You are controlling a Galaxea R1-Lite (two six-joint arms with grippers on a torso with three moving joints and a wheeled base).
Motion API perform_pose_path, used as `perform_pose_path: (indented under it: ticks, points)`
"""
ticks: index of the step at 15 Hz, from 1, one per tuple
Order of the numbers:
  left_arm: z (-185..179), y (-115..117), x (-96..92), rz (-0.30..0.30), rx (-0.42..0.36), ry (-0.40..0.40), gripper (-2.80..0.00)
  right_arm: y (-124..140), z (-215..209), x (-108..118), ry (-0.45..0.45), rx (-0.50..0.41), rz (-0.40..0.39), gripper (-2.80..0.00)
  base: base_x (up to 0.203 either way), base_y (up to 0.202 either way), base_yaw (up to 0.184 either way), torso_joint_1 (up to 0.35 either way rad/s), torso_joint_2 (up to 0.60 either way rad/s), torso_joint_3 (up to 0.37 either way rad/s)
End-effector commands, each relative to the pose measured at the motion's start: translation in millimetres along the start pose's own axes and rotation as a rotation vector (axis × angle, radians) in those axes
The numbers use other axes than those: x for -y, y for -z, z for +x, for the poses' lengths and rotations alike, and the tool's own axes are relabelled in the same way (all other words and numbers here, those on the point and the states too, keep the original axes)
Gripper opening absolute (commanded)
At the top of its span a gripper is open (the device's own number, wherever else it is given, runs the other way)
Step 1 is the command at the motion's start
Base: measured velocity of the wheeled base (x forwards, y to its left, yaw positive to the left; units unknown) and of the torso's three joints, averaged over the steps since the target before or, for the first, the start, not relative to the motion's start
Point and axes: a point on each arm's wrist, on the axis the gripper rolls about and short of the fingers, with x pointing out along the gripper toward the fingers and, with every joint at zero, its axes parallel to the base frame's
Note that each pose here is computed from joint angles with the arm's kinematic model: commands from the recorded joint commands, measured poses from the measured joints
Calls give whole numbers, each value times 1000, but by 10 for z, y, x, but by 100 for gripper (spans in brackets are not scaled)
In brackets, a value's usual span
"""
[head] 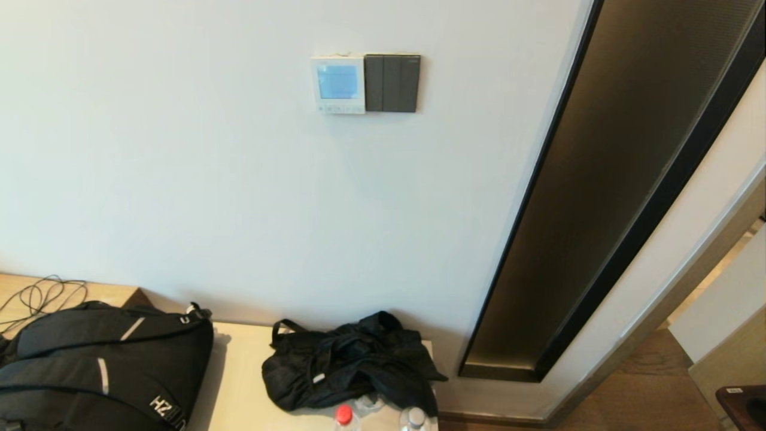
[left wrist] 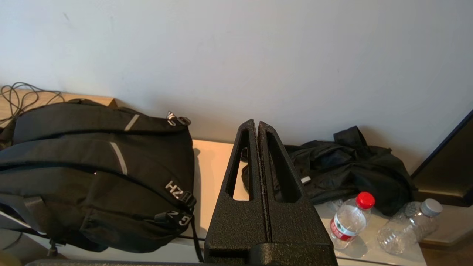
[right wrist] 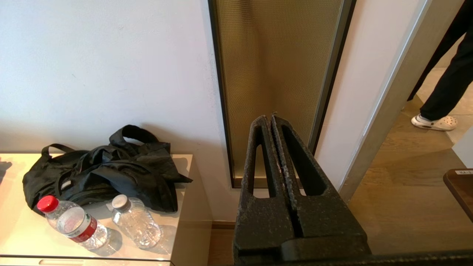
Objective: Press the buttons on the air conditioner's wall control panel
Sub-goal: Turn on the central air conditioner
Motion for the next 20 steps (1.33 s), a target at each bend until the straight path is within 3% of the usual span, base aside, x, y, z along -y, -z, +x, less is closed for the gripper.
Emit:
perform_pose_path:
  ticks: [1,8,12,16,20]
  points:
    - [0,0,0,0,1,-1,-280,4,2,0,-1,-3,0,-280,0,0,0,0,0,0]
    - [-10,-48,3,24,26,8,-280,4,2,0,-1,-3,-1,-280,0,0,0,0,0,0]
    - [-224,-639,22,-32,161,63,-280,4,2,0,-1,-3,-1,-280,0,0,0,0,0,0]
    - [-81,-1369,37,-42,142,143,-280,4,2,0,-1,-2,-1,-280,0,0,0,0,0,0]
    - [487,-2057,78,-49,135,200,-280,4,2,0,-1,-3,-1,-280,0,0,0,0,0,0]
